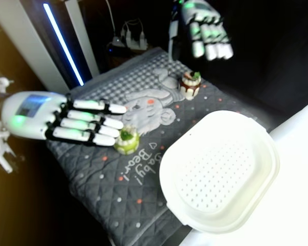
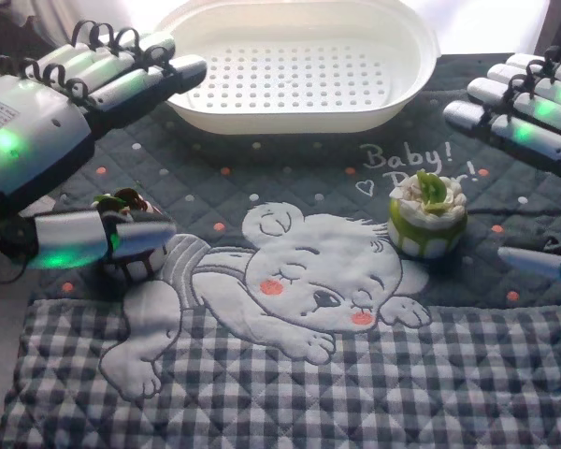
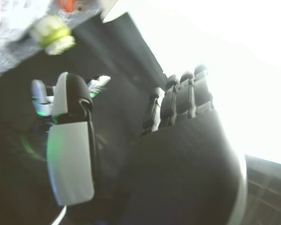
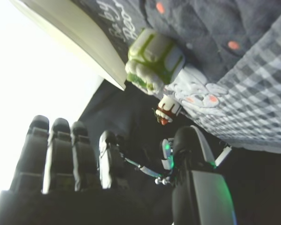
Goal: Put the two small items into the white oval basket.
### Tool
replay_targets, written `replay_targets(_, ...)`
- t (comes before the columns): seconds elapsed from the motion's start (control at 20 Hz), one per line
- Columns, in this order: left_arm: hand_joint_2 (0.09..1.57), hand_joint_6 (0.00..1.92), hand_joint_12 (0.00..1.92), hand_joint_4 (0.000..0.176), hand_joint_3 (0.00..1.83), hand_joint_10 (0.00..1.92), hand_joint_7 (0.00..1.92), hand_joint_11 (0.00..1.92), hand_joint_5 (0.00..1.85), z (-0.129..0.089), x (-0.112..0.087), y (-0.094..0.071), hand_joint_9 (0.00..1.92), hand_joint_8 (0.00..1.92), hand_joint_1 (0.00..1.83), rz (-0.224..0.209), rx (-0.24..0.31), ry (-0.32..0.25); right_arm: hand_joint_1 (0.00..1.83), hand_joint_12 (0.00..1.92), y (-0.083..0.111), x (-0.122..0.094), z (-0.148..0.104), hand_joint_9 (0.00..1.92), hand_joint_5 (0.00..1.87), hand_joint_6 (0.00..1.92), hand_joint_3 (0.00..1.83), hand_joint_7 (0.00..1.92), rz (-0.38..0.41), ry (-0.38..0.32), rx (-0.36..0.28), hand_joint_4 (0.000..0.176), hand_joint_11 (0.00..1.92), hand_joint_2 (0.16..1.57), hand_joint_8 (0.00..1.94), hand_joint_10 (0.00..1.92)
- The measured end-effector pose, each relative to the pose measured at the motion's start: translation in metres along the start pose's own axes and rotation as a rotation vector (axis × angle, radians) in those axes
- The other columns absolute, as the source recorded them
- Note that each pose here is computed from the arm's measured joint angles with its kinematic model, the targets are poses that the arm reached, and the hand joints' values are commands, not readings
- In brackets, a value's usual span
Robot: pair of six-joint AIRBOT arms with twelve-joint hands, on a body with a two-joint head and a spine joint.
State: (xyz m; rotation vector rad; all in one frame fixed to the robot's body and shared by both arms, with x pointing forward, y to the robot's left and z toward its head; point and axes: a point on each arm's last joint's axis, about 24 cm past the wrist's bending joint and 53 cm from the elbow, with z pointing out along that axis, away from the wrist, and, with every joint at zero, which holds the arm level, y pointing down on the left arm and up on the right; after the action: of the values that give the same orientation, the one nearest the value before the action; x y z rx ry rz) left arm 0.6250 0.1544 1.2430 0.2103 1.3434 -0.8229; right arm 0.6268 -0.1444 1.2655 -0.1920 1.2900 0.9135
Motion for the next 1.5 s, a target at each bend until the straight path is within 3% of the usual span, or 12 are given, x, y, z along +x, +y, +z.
replay_targets(0.25,1.15,0.0,0.34,0.068,0.0,0.0,0.0,0.0,0.04,0.001,0.001,0.008,0.0,0.0,0.62,-0.023,-0.032,-0.004,0.58,0.0,0.011,-0.007,0.018,0.0,0.0,0.0,0.0,0.0,0.014,-0.033,-0.031,0.085,0.0,1.18,0.0,0.0)
replay_targets(0.6,1.1,0.0,0.91,0.102,0.0,0.02,0.03,0.0,0.03,0.0,0.047,0.043,0.09,0.0,0.66,-0.102,-0.155,0.091,0.59,0.0,0.003,0.037,0.035,0.0,0.0,0.0,0.0,0.0,0.031,0.077,-0.007,0.064,0.0,1.17,0.0,0.0)
replay_targets(0.75,1.09,0.01,0.85,0.057,0.0,0.01,0.05,0.0,0.1,-0.004,0.082,0.06,0.09,0.0,0.75,-0.174,-0.214,0.163,0.6,0.0,-0.006,0.052,0.041,0.0,0.0,0.0,0.0,0.0,0.049,0.109,0.021,0.068,0.0,1.17,0.0,0.0)
replay_targets(0.85,1.04,0.02,0.87,0.065,0.0,0.02,0.16,0.0,0.21,-0.008,0.094,0.066,0.15,0.02,0.86,-0.214,-0.241,0.188,0.73,0.01,-0.008,0.059,0.042,0.0,0.0,0.0,0.0,0.0,0.052,0.13,0.028,0.037,0.03,1.16,0.0,0.0)
replay_targets(0.95,1.03,0.02,1.23,0.052,0.0,0.07,0.24,0.0,0.31,-0.011,0.095,0.066,0.28,0.02,1.0,-0.218,-0.24,0.18,0.84,0.03,-0.009,0.064,0.045,0.04,0.0,0.0,0.0,0.01,0.057,0.14,0.033,0.019,0.05,1.14,0.0,0.02)
replay_targets(1.05,1.05,0.02,1.56,0.019,0.0,0.52,0.42,0.08,0.5,-0.011,0.095,0.067,0.35,0.03,1.18,-0.246,-0.247,0.167,0.88,0.77,-0.011,0.066,0.046,0.2,0.12,0.02,0.0,0.15,0.062,0.142,0.039,0.0,0.0,1.17,0.01,0.03)
replay_targets(1.1,1.06,0.03,1.59,0.0,0.0,0.91,0.51,0.2,0.58,-0.01,0.095,0.068,0.31,0.06,1.24,-0.261,-0.246,0.161,0.95,1.23,-0.012,0.069,0.047,0.43,0.34,0.09,0.0,0.39,0.066,0.148,0.045,0.0,0.0,1.2,0.08,0.14)
replay_targets(1.15,1.09,0.15,1.75,0.0,0.0,1.35,0.48,0.33,0.7,-0.009,0.094,0.069,0.38,0.62,1.33,-0.27,-0.245,0.15,0.97,1.55,-0.012,0.07,0.047,0.41,0.45,0.26,0.0,0.54,0.07,0.149,0.045,0.0,0.03,1.23,0.24,0.73)
replay_targets(1.2,1.22,0.65,1.89,0.0,0.01,1.61,0.54,0.4,0.62,-0.009,0.094,0.068,0.6,1.35,1.43,-0.273,-0.244,0.145,1.06,1.83,-0.012,0.068,0.048,0.5,0.51,1.34,0.0,0.64,0.071,0.143,0.043,0.0,0.38,1.31,1.29,1.43)
replay_targets(1.25,1.29,0.97,1.91,0.0,0.0,1.75,0.5,0.37,0.49,-0.008,0.093,0.067,0.59,1.57,1.45,-0.276,-0.24,0.14,1.06,1.9,-0.01,0.063,0.051,0.54,0.49,1.59,0.01,0.62,0.072,0.123,0.035,0.0,0.56,1.36,1.62,1.75)
replay_targets(1.4,1.33,1.35,1.92,0.0,0.0,1.84,0.43,0.49,0.41,-0.01,0.097,0.067,0.56,1.7,1.45,-0.275,-0.241,0.151,1.0,1.92,-0.009,0.064,0.052,0.67,0.42,1.83,0.02,0.53,0.074,0.126,0.035,0.016,0.76,1.42,1.81,1.92)
replay_targets(1.5,1.31,1.69,1.92,0.0,0.0,1.78,0.5,0.34,0.39,-0.01,0.097,0.067,0.57,1.68,1.45,-0.276,-0.242,0.152,1.01,1.92,-0.009,0.065,0.052,0.7,0.45,1.81,0.03,0.53,0.074,0.13,0.037,0.016,0.74,1.41,1.84,1.92)
